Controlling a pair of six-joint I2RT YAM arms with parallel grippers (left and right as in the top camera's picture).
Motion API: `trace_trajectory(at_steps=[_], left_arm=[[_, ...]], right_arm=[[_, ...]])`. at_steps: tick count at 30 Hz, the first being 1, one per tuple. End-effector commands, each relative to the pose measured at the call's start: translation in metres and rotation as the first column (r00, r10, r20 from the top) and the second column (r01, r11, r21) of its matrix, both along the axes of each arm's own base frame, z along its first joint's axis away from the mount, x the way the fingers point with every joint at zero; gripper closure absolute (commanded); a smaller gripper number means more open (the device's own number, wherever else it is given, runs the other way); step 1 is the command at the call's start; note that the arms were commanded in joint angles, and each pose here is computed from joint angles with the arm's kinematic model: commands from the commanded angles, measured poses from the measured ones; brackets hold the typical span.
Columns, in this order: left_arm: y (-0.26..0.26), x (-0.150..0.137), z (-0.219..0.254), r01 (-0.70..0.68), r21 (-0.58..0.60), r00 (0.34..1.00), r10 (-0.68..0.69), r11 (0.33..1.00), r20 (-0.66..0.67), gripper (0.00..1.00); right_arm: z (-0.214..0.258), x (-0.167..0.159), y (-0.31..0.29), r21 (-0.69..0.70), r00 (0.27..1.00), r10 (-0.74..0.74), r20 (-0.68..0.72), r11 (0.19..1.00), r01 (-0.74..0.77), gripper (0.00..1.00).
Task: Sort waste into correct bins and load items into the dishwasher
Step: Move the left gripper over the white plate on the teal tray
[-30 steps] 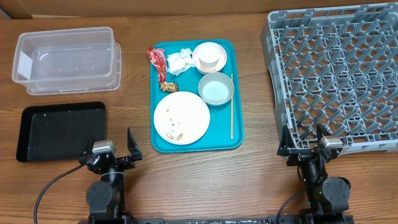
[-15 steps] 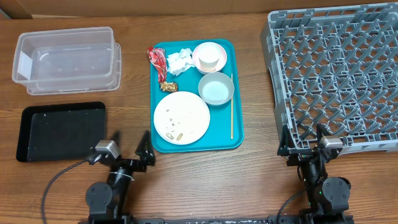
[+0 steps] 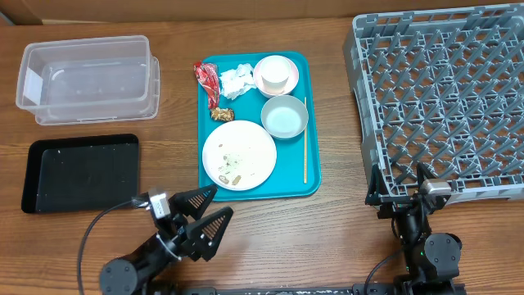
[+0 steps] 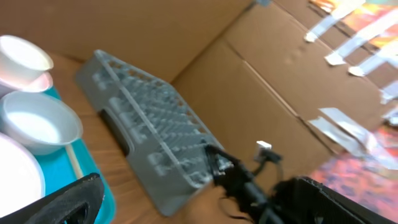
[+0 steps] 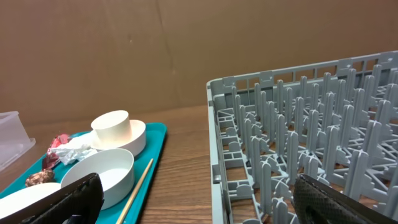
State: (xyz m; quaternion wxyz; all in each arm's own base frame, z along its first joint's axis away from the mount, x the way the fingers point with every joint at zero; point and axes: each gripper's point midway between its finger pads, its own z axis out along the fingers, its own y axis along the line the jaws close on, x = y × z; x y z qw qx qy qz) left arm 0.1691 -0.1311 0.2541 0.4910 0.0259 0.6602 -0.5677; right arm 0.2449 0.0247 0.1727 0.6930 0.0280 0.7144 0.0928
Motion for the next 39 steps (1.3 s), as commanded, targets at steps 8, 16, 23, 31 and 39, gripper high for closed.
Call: trace_trajectory(at_steps=[8, 16, 23, 31, 39], left_arm=[[0.023, 0.008, 0.043, -0.119, 0.419, 0.979, 0.176, 0.9, -0.099, 0.0], [0.012, 0.018, 0.055, 0.162, 0.417, 0.883, 0.057, 0.894, -0.466, 0.0], [-0.007, 0.036, 0.042, 0.262, 0.411, 0.844, -0.001, 0.873, -0.537, 0.0], [-0.031, 0.038, -0.032, 0.25, 0.761, 0.776, 0.347, 0.598, -0.527, 0.0], [-0.08, 0.055, -0.066, 0.259, 0.843, 0.823, 0.35, 0.471, -0.448, 0.0]], right_arm=[[-0.002, 0.0, -0.001, -0.006, 1.0, -0.006, 0.002, 1.0, 0.006, 0.0], [-0.002, 0.0, -0.001, -0.006, 1.0, -0.006, 0.002, 1.0, 0.006, 0.0], [-0.002, 0.0, -0.001, -0.006, 1.0, -0.006, 0.002, 1.0, 0.006, 0.0], [-0.002, 0.0, -0.001, -0.006, 1.0, -0.006, 0.002, 1.0, 0.006, 0.0], [-0.002, 0.0, -0.001, -0.006, 1.0, -0.005, 0.002, 1.0, 0.005, 0.0]])
